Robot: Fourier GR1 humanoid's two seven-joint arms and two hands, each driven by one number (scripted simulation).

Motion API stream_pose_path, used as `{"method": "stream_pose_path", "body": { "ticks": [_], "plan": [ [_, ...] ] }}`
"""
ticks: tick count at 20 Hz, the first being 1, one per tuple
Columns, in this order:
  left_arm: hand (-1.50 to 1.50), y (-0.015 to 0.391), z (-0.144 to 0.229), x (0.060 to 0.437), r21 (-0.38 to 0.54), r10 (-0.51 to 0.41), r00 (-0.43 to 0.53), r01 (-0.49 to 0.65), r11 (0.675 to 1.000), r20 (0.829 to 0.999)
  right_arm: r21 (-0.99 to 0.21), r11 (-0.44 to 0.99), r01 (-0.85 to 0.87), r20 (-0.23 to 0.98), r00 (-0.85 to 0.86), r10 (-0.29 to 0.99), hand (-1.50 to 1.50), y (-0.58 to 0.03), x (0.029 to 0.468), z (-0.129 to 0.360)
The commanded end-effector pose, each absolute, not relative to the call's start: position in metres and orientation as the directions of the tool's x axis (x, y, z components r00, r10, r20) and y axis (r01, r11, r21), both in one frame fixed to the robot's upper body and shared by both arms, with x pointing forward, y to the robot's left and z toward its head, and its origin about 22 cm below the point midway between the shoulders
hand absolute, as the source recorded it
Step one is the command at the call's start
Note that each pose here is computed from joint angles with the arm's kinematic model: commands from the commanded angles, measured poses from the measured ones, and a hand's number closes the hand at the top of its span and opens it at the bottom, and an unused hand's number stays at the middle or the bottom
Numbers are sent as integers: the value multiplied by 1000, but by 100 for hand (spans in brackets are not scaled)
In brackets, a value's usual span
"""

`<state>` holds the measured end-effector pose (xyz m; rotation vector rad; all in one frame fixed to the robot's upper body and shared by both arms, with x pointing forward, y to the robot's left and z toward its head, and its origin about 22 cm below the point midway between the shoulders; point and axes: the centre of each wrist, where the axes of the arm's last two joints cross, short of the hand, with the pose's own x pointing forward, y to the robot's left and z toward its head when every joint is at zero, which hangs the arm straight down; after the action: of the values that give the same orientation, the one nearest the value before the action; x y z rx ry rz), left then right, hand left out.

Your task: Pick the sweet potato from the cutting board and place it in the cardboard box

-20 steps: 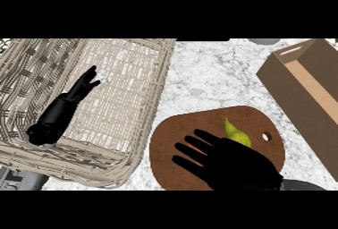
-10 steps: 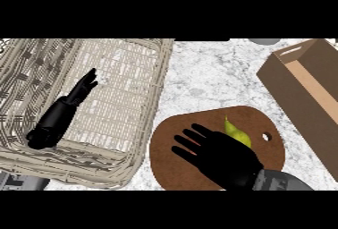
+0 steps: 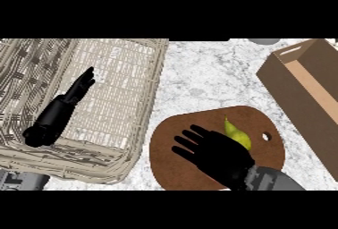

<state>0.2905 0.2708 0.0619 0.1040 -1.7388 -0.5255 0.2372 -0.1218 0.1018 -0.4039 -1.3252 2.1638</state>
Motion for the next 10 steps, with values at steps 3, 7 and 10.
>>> {"method": "stream_pose_path", "body": {
  "ticks": [3, 7, 10],
  "plan": [
    [0, 264, 71, 300, 409, -354, -261, 195, 892, 898, -887, -360, -290, -6, -771, 636, -150, -123, 251, 99],
    [0, 266, 60, 281, 398, -344, -247, 217, 891, 906, -874, -371, -315, 4, -767, 642, -150, -138, 249, 77],
    [0, 263, 55, 284, 396, -333, -269, 229, 889, 904, -872, -356, -335, 37, -771, 635, -150, -122, 249, 62]
  ]
}}
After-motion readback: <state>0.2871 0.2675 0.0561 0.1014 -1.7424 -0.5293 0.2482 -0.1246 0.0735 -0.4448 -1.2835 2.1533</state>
